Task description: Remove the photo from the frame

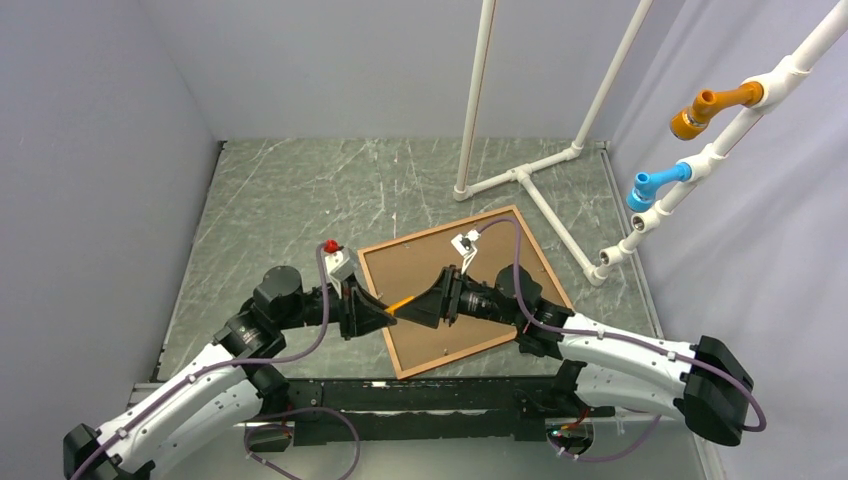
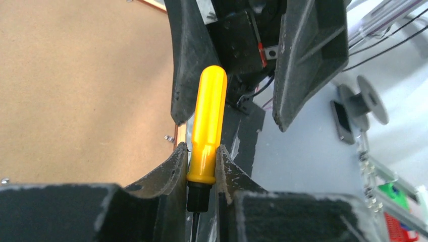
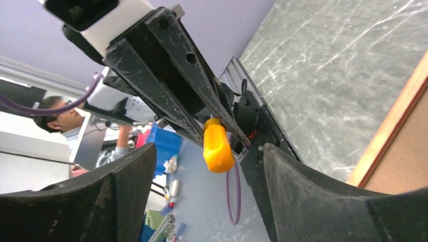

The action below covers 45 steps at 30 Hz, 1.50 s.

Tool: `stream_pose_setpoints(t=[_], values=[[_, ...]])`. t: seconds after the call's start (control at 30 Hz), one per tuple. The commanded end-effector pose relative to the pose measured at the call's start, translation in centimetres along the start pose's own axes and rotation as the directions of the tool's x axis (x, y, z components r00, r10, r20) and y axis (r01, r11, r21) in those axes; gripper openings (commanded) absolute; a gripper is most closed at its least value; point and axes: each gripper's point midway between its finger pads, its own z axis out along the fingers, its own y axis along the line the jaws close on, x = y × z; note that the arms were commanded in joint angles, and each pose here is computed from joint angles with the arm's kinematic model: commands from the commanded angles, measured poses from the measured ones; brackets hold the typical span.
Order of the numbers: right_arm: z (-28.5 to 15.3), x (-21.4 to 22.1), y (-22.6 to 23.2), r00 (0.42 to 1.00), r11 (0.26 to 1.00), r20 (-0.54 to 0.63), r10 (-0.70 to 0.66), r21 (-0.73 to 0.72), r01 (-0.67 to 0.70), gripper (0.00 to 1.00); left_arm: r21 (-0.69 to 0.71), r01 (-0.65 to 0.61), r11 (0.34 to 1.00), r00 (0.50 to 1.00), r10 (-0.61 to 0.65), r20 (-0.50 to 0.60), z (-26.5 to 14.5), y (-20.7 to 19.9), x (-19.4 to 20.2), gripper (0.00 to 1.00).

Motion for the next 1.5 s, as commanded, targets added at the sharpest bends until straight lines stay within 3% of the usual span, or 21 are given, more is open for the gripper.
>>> stream_pose_setpoints(t=[0.0,0.13,0.23,0.53,0.7,0.77,0.8,0.83,0.87,0.9,0.93,0.97,1.03,1.13,1.2,1.27,1.33,1.47], values=[[0.9,-2.0,3.9,0.998,0.988,0.048,-0.038,-0.144,0.045,0.75,0.142,0.074,0.987,0.989,-0.091,0.119,0.1,-2.2,-3.2,0.0],[1.2,-2.5,3.2,0.996,0.989,0.068,-0.058,-0.135,0.067,0.72,0.185,0.093,0.978,0.989,-0.112,0.099,0.0,-2.5,-3.0,0.0],[1.0,-3.2,3.5,0.996,0.984,0.083,-0.042,-0.168,0.055,0.55,0.194,0.097,0.976,0.988,-0.117,0.096,-0.2,-2.5,-2.7,0.0],[1.8,-2.8,4.9,0.999,0.96,0.025,-0.039,-0.275,0.044,0.48,0.225,0.112,0.968,0.983,-0.14,0.115,-0.2,-2.7,-2.8,0.0],[2.0,-2.6,4.4,0.999,0.964,0.018,-0.044,-0.261,0.047,0.44,0.221,0.127,0.967,0.979,-0.158,0.127,-0.1,-2.4,-2.9,0.0],[2.1,-2.5,4.3,0.999,0.964,0.012,-0.042,-0.261,0.044,0.35,0.223,0.128,0.966,0.978,-0.161,0.135,-0.2,-2.4,-3.0,0.0],[2.1,-2.4,4.2,0.999,0.965,0.011,-0.041,-0.26,0.042,0.26,0.22,0.131,0.967,0.977,-0.163,0.138,-0.2,-2.4,-3.0,0.0],[2.2,-2.3,4.0,0.999,0.966,0.008,-0.039,-0.256,0.04,0.08,0.214,0.135,0.967,0.976,-0.166,0.137,-0.2,-2.3,-3.0,0.0],[2.2,-2.3,4.0,0.999,0.967,0.006,-0.037,-0.252,0.037,0.0,0.198,0.143,0.97,0.975,-0.172,0.138,-0.2,-2.0,-3.0,0.0],[2.2,-2.3,3.8,0.999,0.969,0.007,-0.041,-0.243,0.041,0.0,0.163,0.154,0.975,0.974,-0.178,0.141,-0.1,-1.5,-3.1,0.0],[2.2,-2.4,3.5,0.999,0.973,0.014,-0.051,-0.225,0.053,0.0,0.097,0.182,0.978,0.971,-0.194,0.137,-0.2,-0.4,-2.9,0.08],[2.2,-3.0,2.9,0.997,0.981,0.03,-0.068,-0.181,0.072,0.0,0.01,0.227,0.974,0.967,-0.227,0.115,-0.4,0.8,-2.1,0.23],[2.0,-4.1,-0.3,0.996,0.997,0.049,-0.076,0.024,0.075,0.0,-0.136,0.252,0.958,0.964,-0.235,0.127,-1.3,2.7,-1.7,0.5],[1.4,-6.4,-1.9,0.986,0.976,0.071,-0.148,0.169,0.135,0.0,-0.315,0.266,0.911,0.961,-0.223,0.164,-3.4,4.7,-1.7,0.72],[1.4,-7.2,-3.0,0.981,0.956,0.057,-0.184,0.242,0.165,0.0,-0.477,0.324,0.817,0.945,-0.257,0.203,-5.3,7.0,-0.9,0.86],[1.5,-7.8,-4.6,0.976,0.921,0.026,-0.217,0.338,0.196,0.0,-0.603,0.381,0.701,0.925,-0.297,0.239,-7.1,9.0,0.4,0.92],[1.9,-8.1,-7.1,0.972,0.868,-0.021,-0.236,0.445,0.22,0.0,-0.654,0.419,0.629,0.906,-0.335,0.259,-7.9,10.1,1.7,0.92],[3.2,-9.1,-10.3,0.965,0.785,-0.084,-0.248,0.567,0.251,0.0,-0.618,0.492,0.613,0.867,-0.408,0.286,-6.7,10.9,2.8,0.87]])
